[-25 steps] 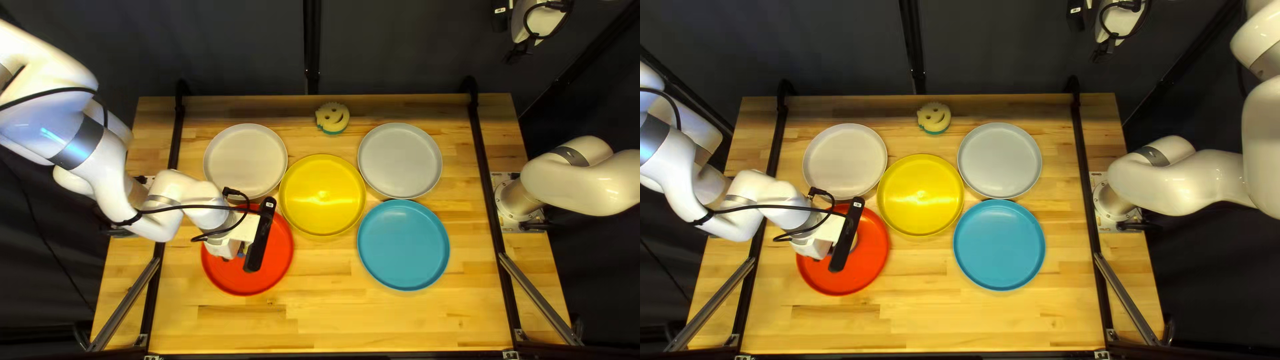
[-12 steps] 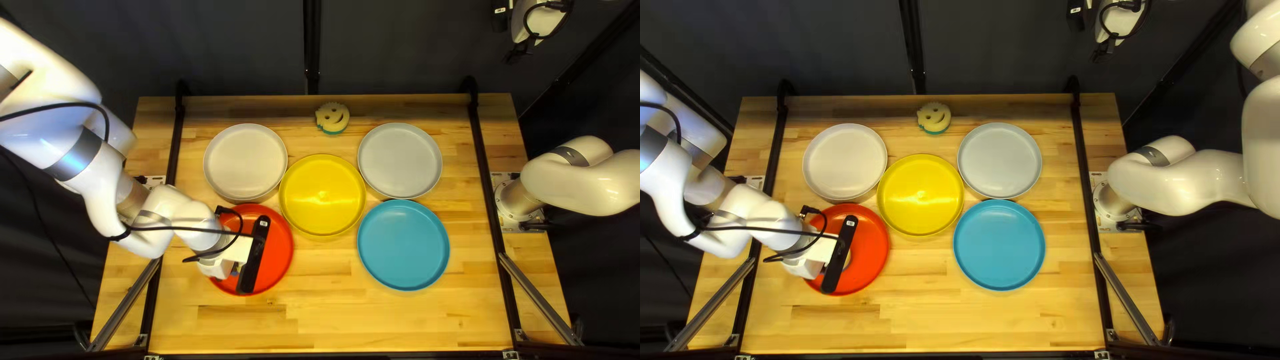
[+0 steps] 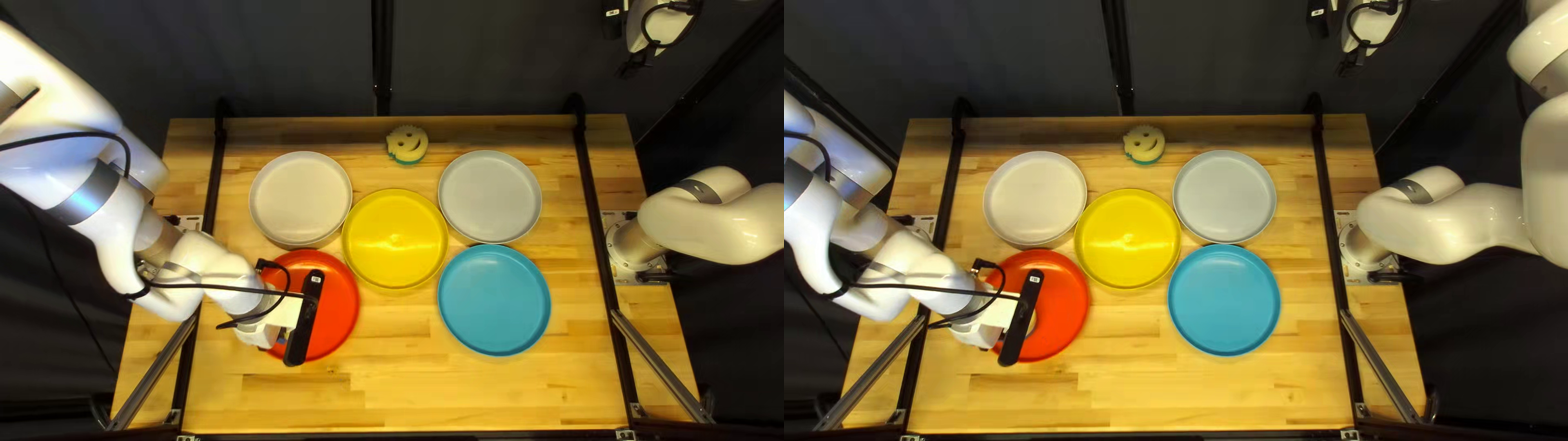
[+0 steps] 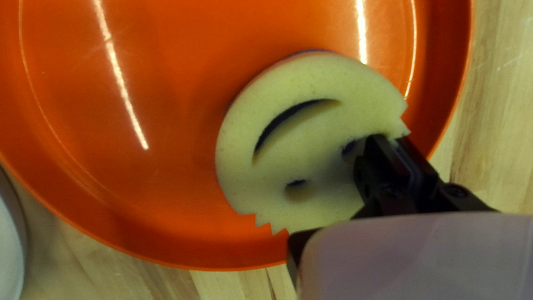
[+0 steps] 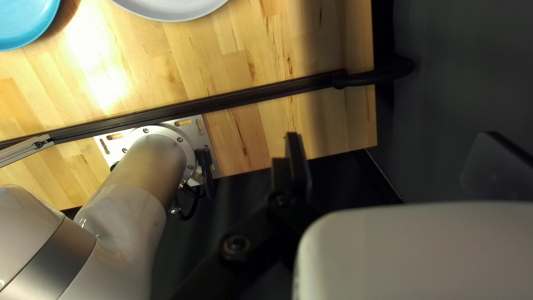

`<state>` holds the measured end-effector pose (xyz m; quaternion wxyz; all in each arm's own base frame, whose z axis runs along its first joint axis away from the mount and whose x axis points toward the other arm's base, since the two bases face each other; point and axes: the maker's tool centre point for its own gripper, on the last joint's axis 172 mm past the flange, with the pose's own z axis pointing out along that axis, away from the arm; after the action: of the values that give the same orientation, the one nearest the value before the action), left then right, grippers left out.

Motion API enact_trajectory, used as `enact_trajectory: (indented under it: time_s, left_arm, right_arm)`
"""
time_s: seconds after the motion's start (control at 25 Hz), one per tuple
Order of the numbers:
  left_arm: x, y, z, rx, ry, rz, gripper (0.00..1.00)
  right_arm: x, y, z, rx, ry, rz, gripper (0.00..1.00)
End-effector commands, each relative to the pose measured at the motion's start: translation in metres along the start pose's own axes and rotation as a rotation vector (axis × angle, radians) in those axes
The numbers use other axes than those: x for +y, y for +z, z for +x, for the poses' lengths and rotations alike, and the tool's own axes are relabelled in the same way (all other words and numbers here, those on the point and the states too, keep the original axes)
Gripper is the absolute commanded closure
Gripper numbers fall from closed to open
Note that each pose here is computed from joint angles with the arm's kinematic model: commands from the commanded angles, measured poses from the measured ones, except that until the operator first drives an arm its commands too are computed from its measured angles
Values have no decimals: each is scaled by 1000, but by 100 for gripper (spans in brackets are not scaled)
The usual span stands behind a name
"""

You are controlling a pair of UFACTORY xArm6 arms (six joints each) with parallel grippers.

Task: Pick up sponge and scrub the plate

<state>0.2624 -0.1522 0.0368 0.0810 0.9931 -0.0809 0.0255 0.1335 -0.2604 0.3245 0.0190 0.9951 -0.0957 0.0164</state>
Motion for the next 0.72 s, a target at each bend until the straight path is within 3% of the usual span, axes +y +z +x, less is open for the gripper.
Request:
enact_trajectory:
  time_s: [0.04, 0.2, 0.72]
  left_arm:
    - [-13, -3, -3, -1, -2, -4, 100]
    - [-8, -4, -3, -5, 5, -4, 100]
    - [58, 11, 37, 4, 66, 3, 100]
  right_arm:
    - [0, 0, 0, 0, 0, 0, 0]
    - [0, 0, 0, 0, 0, 0, 0]
    - [0, 0, 0, 0, 0, 0, 0]
